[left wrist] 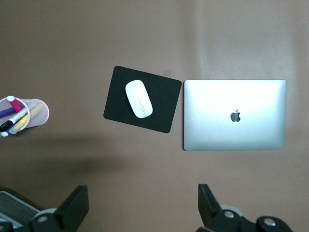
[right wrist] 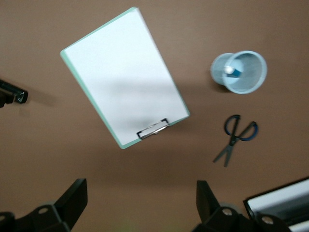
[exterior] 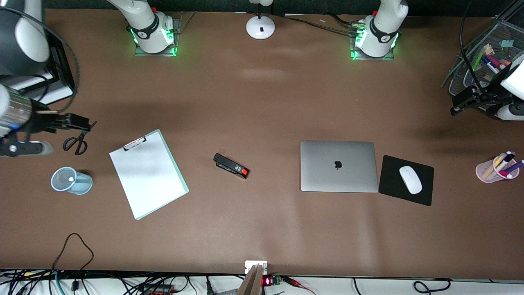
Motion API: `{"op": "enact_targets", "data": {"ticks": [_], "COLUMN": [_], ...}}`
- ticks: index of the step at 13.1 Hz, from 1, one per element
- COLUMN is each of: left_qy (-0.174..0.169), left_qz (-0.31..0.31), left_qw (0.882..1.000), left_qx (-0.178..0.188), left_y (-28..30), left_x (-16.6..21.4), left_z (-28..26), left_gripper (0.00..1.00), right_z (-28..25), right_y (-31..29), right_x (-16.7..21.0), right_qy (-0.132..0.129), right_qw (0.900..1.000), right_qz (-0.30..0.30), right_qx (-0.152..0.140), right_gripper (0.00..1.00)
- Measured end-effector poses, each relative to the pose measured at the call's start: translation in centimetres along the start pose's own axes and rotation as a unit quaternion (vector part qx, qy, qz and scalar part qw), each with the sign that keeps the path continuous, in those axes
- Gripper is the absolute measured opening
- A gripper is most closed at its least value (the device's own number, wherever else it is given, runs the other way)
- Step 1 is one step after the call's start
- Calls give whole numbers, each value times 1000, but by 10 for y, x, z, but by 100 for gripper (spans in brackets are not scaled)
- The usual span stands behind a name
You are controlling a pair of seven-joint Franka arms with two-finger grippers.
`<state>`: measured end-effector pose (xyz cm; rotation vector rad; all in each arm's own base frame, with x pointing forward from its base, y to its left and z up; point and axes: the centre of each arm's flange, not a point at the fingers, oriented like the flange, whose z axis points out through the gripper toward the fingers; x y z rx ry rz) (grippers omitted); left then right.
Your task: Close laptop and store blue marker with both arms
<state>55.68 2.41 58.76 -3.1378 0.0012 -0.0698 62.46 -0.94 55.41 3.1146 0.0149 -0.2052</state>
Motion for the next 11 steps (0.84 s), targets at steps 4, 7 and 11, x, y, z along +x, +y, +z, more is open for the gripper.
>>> {"op": "enact_targets", "data": {"ticks": [4,7,11], "left_qy": [0,-2,-6], "left_qz": [0,0,-3], "left_qw": [1000,1000,1000], "left_qx": [0,0,0], "left_y": [0,0,-3], "left_x": [0,0,-1], "left_z": [0,0,1], "left_gripper": [100,100,100], "right_z": [-26,-33,-34], "right_y": [40,35,35], "right_x": [-26,-32,-38], "right_qy": [4,8,7], "right_qw": [1000,1000,1000], "right_qz": [21,17,16], "right_qx": [6,7,8], "right_gripper": [100,100,100]}}
